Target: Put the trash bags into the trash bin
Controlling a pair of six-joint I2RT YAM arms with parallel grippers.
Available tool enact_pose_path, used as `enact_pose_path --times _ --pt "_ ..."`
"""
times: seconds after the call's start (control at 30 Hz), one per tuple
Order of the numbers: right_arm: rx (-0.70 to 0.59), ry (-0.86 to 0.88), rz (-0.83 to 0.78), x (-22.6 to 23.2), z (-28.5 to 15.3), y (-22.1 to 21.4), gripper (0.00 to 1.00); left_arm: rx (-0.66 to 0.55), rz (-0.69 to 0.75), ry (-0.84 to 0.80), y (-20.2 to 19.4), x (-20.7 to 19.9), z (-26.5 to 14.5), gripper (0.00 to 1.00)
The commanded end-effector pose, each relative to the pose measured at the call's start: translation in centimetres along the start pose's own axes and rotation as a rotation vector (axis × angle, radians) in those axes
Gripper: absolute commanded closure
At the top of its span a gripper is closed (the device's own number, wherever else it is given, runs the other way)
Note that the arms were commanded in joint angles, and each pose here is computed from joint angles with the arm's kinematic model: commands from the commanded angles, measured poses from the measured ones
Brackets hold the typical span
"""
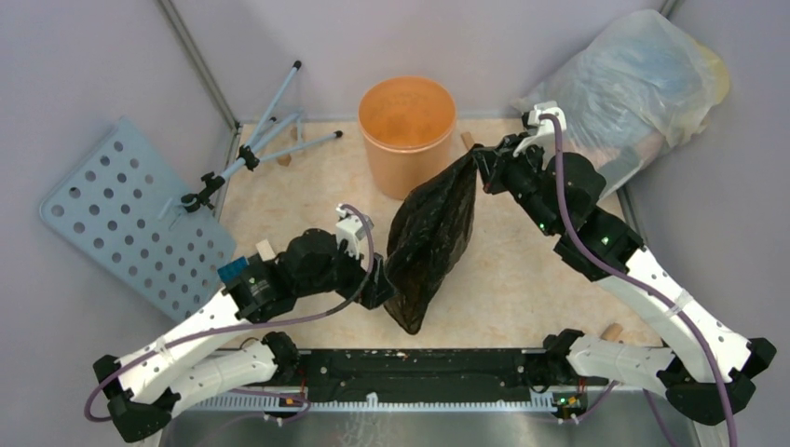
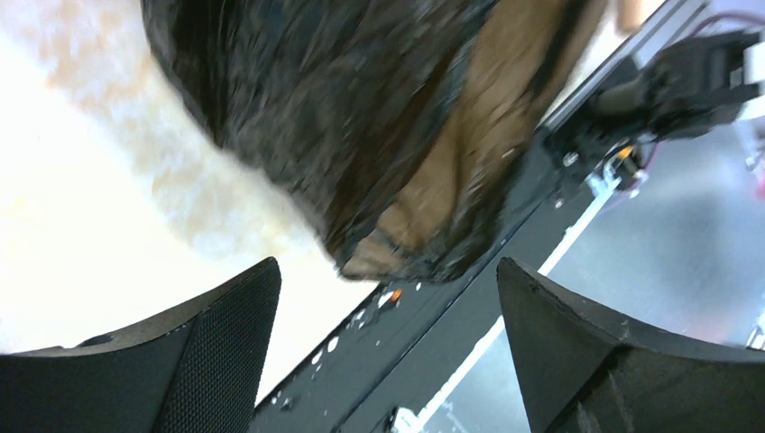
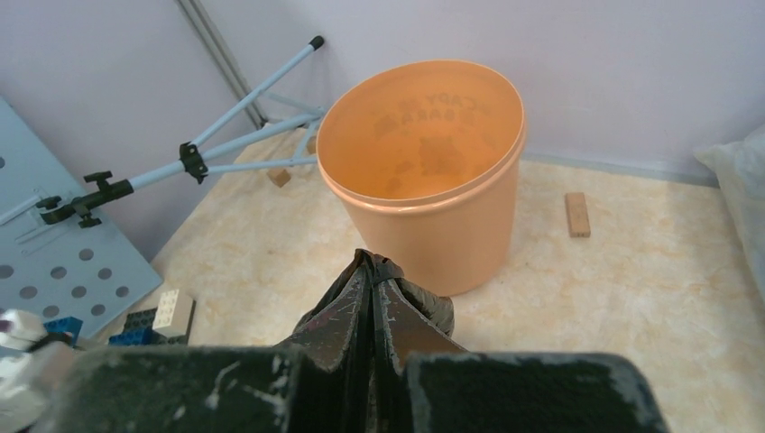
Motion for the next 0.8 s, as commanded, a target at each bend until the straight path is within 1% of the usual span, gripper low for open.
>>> enact_pose_path --times 0.0,0.13,0.23,0.3,0.47,0.77 --pt "-0.053 0.038 0.023 0.5 -0.7 1.5 1.0 -0.008 -0.035 -0.021 -1.6 0.7 1.1 0.05" --pt "-0.052 0.044 0.026 0.6 -0.9 1.5 1.0 -0.023 -0.029 -0.127 -2.6 0.1 2.8 0.04" --pt "-0.049 0.043 0.028 0.5 -1.0 1.5 1.0 -0.022 -0.027 -0.117 -3.2 0.6 3.8 0.12" --pt "-0.049 0.043 0.03 0.5 -1.1 1.5 1.0 -0.016 -0.028 -0.127 -3.6 0.7 4.4 0.12" --pt "-0.047 0.039 0.03 0.4 -1.2 1.4 1.0 -0.004 -0.046 -0.215 -4.4 -0.2 5.6 0.13" --pt "-0.042 0.057 0.035 0.8 -0.9 1.3 1.0 -0.047 -0.089 -0.334 -5.8 -2.9 6.8 0.23"
Point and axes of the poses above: each gripper's point midway between its finger pads, its own z axis out along the fingers, its own x axis along the line the jaws close on, y = z × x, the point moved 3 cm from there along -z, back along the fingers, and after that the axes turned 3 degrees about -z, right-handed, at the moved point
